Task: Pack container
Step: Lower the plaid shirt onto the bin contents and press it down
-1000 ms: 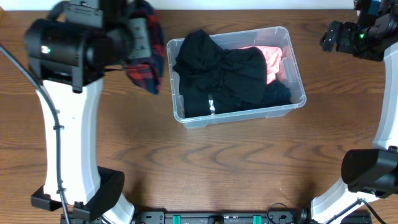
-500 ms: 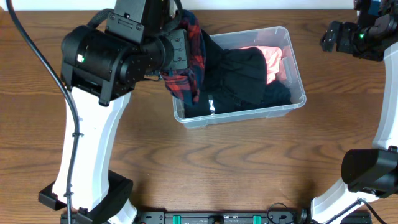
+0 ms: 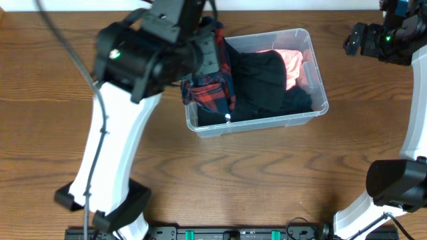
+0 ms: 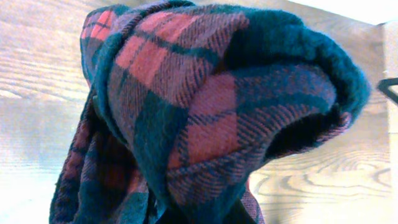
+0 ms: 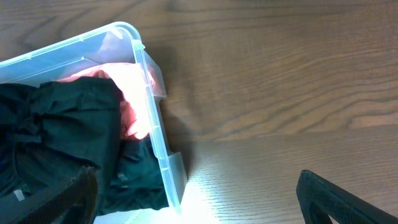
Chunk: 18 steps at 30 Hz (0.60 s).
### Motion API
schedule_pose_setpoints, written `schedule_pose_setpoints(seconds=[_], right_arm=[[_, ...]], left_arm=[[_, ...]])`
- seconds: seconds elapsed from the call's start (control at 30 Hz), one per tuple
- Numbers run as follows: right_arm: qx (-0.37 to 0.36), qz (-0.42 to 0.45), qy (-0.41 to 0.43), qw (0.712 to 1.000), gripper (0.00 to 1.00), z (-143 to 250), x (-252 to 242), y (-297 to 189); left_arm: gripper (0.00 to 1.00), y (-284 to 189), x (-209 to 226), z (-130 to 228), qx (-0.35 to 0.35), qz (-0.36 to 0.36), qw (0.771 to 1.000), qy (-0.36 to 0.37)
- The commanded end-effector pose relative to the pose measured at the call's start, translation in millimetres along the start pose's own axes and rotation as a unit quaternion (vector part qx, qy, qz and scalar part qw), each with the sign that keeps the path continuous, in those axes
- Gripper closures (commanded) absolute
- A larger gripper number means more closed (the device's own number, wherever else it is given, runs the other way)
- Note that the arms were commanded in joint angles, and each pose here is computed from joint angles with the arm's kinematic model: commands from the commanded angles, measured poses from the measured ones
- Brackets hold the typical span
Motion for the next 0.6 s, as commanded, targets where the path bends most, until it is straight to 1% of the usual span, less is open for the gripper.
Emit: schedule_pose_setpoints(seconds=[0.0,0.17,0.37,0.43,0.47,0.53,0.57], right_arm=[[0.001,0.001,-0.010,1.000,0.01,0,0,0],[0.001,0.001,-0.010,1.000,0.01,0,0,0],[0.001,0.001,-0.010,1.000,0.01,0,0,0],[0.001,0.001,-0.010,1.000,0.01,0,0,0],[0.001,0.001,-0.010,1.000,0.01,0,0,0],[0.001,0.001,-0.010,1.000,0.01,0,0,0],[0.001,0.001,-0.010,1.000,0.01,0,0,0]], left_arm=[[0.94,27,-4,-3,0.020,-0.018,1.000,-0.007],[0.94,56,-5,-6,0.043,-0.034,0.998,-0.008],[0.94,82,-12,-17,0.034,-0.027,0.999,-0.008],[0.83,88,-14,-20,0.030,-0.022,0.999,-0.011],[0.68,91,-16,-21,0.030,-0.018,0.999,-0.012],[0.44,97,-19,-23,0.031,-0.008,0.999,-0.013],[0.40,99,-21,-24,0.031,-0.001,0.999,-0.013]])
Point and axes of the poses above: each gripper's point midway between its finger pads, its own y axis out along the fingers, its own x axis along the line the jaws close on, z = x × y, the point moved 9 cm from there along -y, back along the fingers, and after that the axes turned 2 degrees about y, right-handed, at the moved point
